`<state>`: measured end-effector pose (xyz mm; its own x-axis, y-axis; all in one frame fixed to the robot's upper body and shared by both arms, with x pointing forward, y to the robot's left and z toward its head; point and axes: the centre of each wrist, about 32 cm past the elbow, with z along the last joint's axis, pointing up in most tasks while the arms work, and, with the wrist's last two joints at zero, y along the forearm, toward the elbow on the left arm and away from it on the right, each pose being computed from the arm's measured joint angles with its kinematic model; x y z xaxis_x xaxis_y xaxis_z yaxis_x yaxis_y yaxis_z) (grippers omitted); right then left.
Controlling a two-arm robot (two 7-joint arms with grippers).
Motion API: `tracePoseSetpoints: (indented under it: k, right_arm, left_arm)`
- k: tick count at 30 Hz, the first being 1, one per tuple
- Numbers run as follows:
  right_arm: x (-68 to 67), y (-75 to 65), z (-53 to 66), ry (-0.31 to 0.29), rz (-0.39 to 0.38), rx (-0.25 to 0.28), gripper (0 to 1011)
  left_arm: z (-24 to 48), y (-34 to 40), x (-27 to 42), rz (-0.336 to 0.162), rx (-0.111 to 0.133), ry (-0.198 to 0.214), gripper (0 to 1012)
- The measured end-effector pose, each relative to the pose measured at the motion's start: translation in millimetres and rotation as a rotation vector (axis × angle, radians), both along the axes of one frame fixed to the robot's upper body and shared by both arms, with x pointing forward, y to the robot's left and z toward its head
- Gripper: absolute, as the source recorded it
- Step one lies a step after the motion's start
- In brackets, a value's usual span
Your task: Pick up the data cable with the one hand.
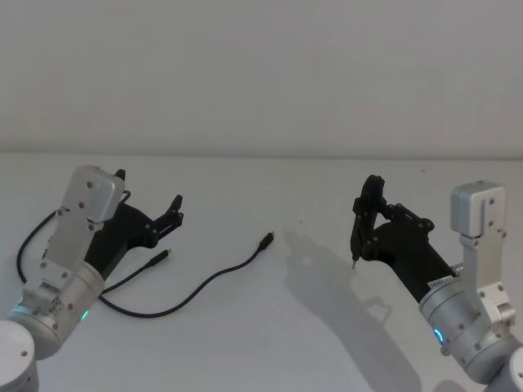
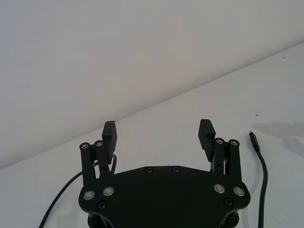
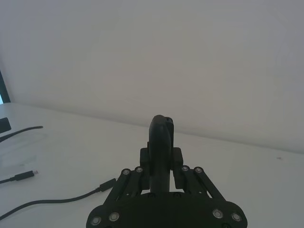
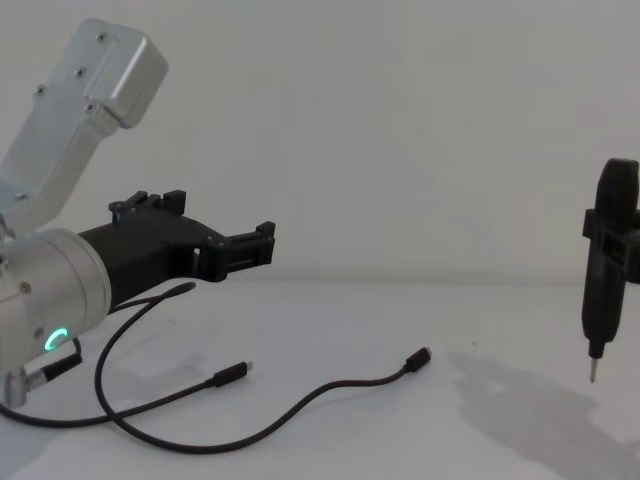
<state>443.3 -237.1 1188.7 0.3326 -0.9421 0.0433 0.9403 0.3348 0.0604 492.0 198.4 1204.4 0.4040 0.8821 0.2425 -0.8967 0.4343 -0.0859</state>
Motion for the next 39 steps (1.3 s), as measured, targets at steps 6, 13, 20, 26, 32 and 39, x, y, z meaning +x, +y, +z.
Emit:
tracePoseSetpoints:
  k: [6, 13, 20, 26, 32, 39]
  right_arm:
    - [0.0, 0.0, 0.0, 0.000, 0.000, 0.000, 275]
    - [0.0, 0.0, 0.0, 0.000, 0.000, 0.000, 275]
    - [0.0, 0.0, 0.0, 0.000, 0.000, 0.000, 275]
    - [0.0, 0.0, 0.0, 0.000, 0.000, 0.000, 275]
    - [0.0, 0.0, 0.0, 0.000, 0.000, 0.000, 275]
    - [0.0, 0.0, 0.0, 0.000, 0.000, 0.000, 275]
  left_arm:
    - [0.0, 0.0, 0.0, 0.000, 0.000, 0.000, 1001]
    - [0.0, 0.0, 0.0, 0.000, 0.000, 0.000, 1001]
    - [0.0, 0.0, 0.0, 0.000, 0.000, 0.000, 1001]
    - [0.0, 0.0, 0.0, 0.000, 0.000, 0.000, 1001]
    - [0.0, 0.0, 0.0, 0.000, 0.000, 0.000, 1001]
    - [0.0, 0.0, 0.0, 0.000, 0.000, 0.000, 1001]
